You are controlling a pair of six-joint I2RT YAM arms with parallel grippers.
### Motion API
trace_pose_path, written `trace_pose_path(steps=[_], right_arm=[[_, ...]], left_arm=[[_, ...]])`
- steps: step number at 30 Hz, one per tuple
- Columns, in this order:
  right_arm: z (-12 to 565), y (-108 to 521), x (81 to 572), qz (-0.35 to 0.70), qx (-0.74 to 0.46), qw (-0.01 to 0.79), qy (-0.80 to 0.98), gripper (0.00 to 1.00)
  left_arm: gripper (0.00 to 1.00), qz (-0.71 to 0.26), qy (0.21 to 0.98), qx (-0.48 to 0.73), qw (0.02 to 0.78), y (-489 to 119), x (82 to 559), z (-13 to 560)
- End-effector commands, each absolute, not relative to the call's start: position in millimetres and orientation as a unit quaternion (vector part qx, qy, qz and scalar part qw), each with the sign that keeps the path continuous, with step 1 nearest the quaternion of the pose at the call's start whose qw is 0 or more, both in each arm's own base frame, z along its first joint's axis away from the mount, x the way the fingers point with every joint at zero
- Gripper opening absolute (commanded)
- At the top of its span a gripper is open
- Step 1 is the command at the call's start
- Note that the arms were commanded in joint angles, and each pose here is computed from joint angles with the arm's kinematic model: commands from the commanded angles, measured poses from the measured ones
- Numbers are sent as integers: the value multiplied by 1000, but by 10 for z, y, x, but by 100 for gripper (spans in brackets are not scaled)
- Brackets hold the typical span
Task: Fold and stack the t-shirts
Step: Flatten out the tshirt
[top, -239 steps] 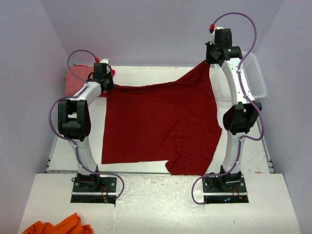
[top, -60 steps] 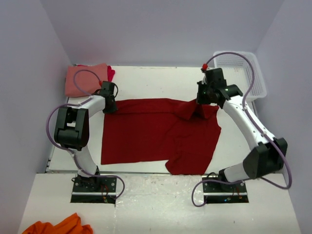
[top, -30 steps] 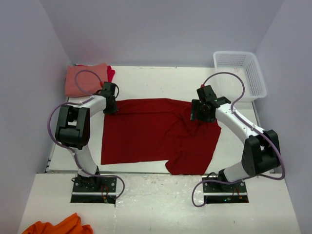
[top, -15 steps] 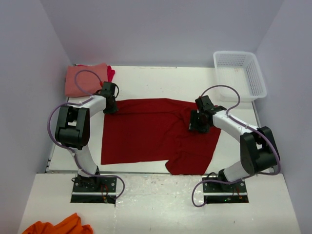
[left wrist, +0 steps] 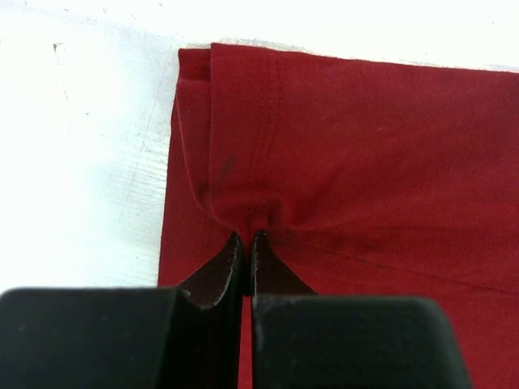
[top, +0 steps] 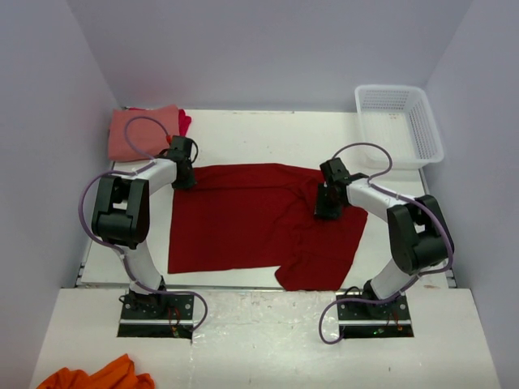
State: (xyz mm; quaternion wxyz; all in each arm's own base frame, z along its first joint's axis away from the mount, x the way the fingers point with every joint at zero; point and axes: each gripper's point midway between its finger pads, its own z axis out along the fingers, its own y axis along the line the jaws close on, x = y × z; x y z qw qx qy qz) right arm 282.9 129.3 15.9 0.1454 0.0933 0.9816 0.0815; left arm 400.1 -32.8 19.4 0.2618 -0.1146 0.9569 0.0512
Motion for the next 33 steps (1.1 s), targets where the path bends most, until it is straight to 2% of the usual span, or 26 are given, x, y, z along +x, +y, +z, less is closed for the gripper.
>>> trace_pose_path(steps=[1,3,9,13,16,19,22,26,33], right_arm=[[289,1390,3047,96,98,173,975,28],[306,1385,3051,95,100,176,975,0],[506,1267,3067,62,98,202,972,0],[1047,1240,3169,65,85,250,962,0],[1693,1217,3337,69,72,314,944,0],[2340,1190,3480,69,54,367,926,0],[2975,1190,3467,83,37,403,911,0],[3779,1174,3086,131,19,471,872,0],[4935,935,1887,219,-39,601,768,0]], left_arm=[[0,36,949,-109,294,-387,4109,385],[0,39,948,-109,296,-376,4112,398],[0,25,944,-108,310,-422,4130,548],[0,1,940,-103,325,-499,4131,827],[0,-22,924,-100,368,-562,4177,1303],[0,-72,897,-85,428,-692,4185,2001],[0,-118,856,-64,499,-774,3990,2797],[0,-150,810,-43,565,-783,3570,3553],[0,-187,694,-13,696,-674,2506,4860]])
